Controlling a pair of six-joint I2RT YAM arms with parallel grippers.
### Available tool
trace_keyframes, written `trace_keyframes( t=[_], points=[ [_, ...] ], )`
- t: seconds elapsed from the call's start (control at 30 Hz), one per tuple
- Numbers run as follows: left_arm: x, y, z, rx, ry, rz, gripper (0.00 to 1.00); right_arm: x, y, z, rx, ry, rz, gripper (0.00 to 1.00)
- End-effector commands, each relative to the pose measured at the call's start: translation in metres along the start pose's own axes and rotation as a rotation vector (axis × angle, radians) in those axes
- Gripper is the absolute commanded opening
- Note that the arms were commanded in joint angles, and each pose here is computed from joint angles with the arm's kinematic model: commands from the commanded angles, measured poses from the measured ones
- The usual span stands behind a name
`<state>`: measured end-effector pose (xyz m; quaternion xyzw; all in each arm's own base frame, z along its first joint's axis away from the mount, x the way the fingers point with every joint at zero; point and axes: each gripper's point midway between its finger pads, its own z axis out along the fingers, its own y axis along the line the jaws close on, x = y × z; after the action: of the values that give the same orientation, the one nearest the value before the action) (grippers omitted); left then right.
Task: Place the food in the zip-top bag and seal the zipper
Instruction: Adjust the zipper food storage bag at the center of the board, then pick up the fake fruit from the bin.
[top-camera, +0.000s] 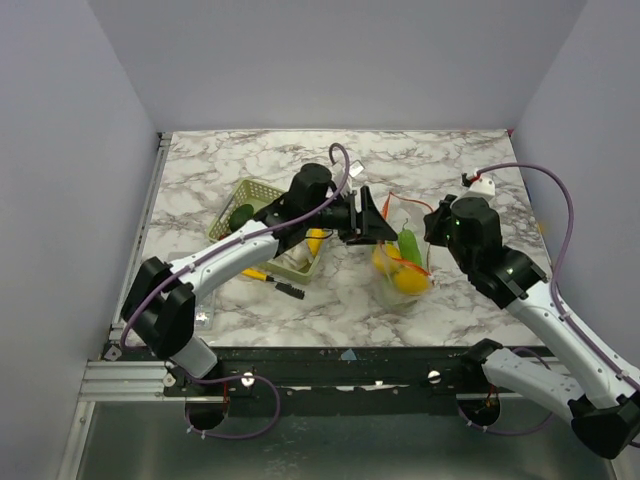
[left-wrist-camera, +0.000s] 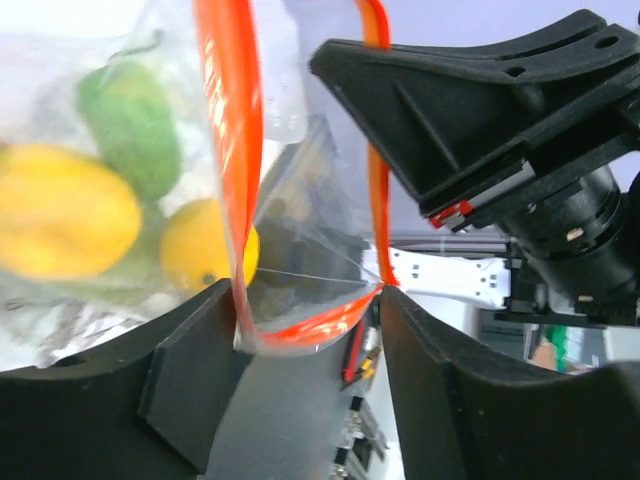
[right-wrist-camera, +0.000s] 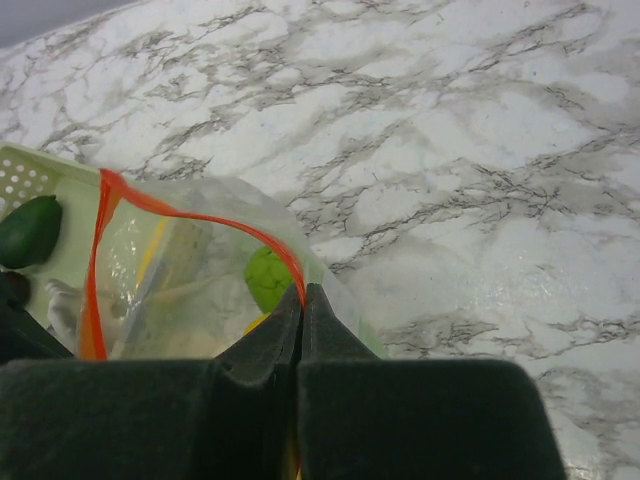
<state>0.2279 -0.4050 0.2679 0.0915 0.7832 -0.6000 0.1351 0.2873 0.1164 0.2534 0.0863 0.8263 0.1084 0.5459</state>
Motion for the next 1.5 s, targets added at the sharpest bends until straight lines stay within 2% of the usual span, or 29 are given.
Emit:
trace_keyframes(
  t=[0.0, 0.13, 0.3, 0.5, 0.63, 0.77, 0.93, 1.33, 1.47],
  points=[
    [-0.01, 0.007, -0.042, -0.063, -0.074, 0.132, 0.63, 0.003, -0.003, -0.003, -0.01, -0.011, -0.001, 0.01],
    [-0.021, 0.029, -0.076, -0.197, -0.158, 0.211, 0.66, 0.007, 0.001, -0.003, -0.036, -0.002, 0.015, 0.01],
    [-0.037, 0.075, -0.118, -0.436, -0.214, 0.292, 0.69, 0.007, 0.004, -0.002, -0.047, 0.003, 0.01, 0.01],
    [-0.058, 0.136, -0.135, -0.707, -0.094, 0.316, 0.69, 0.002, 0.007, -0.004, -0.061, -0.009, 0.008, 0.01],
    [-0.077, 0.17, -0.131, -0.818, -0.016, 0.277, 0.63, 0.0, 0.007, -0.006, -0.067, -0.013, 0.012, 0.01],
    [-0.088, 0.205, -0.119, -0.888, 0.071, 0.245, 0.58, -0.002, 0.007, -0.01, -0.073, -0.022, 0.02, 0.01],
    [-0.085, 0.227, -0.104, -0.886, 0.107, 0.203, 0.53, -0.004, 0.007, -0.013, -0.077, -0.026, 0.019, 0.01],
    [-0.056, 0.276, -0.086, -0.993, 0.189, 0.182, 0.55, -0.002, 0.015, -0.009, -0.106, -0.014, 0.025, 0.01],
    [-0.055, 0.286, -0.087, -1.036, 0.191, 0.188, 0.5, 0.0, 0.015, -0.008, -0.108, -0.007, 0.03, 0.01]
  ],
)
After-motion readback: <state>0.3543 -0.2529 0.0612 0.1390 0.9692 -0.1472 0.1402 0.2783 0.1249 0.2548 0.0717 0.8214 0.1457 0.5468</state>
